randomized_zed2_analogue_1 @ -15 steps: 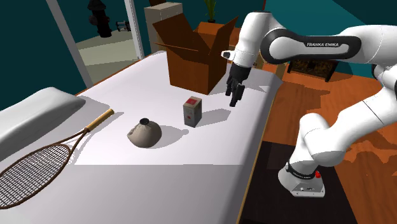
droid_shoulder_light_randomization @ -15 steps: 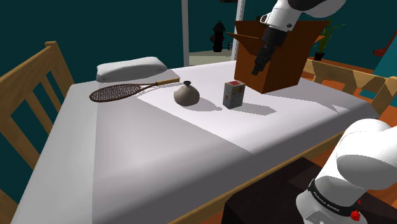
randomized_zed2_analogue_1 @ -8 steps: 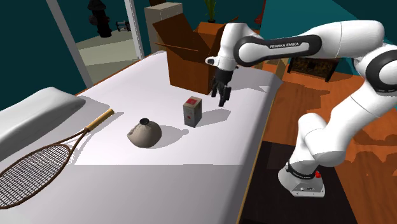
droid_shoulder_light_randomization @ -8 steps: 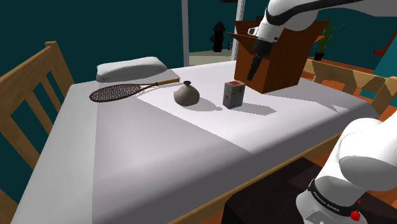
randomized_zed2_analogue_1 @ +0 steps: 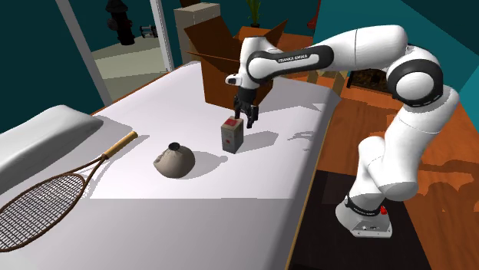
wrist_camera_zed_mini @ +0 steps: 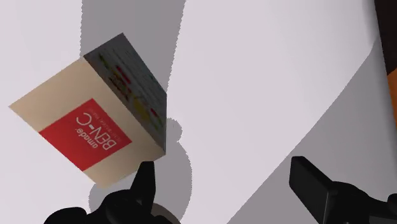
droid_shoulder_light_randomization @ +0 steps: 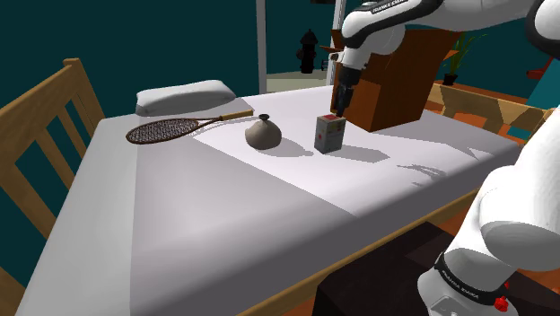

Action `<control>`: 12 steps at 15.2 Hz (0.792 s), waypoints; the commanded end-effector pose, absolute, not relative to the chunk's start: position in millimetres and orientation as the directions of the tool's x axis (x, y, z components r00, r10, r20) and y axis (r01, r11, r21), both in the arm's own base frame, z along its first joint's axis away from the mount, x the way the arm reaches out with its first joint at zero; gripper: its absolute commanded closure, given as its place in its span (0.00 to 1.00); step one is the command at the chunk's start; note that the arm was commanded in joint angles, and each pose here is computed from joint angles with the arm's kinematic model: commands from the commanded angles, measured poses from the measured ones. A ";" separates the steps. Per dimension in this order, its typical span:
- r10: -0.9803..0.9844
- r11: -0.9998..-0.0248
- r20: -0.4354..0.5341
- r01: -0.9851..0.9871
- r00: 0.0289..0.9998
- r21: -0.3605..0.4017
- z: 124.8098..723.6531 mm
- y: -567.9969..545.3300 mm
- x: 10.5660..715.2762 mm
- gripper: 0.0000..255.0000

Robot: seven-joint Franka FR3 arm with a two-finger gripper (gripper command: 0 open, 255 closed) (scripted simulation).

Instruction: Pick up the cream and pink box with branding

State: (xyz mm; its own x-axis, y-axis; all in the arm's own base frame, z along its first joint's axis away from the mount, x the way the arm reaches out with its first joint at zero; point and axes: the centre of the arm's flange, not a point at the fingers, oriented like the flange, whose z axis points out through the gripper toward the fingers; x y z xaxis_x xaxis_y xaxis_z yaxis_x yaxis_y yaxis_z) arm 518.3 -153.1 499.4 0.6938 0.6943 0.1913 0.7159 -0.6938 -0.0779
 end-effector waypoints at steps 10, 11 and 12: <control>0.846 -0.498 0.178 0.864 0.502 -0.068 432.7 -169.2 605.1 0.00; 0.846 -0.498 0.178 0.864 0.502 -0.068 427.4 -169.2 605.1 0.00; 0.846 -0.498 0.178 0.864 0.502 -0.068 422.1 -169.2 605.1 0.00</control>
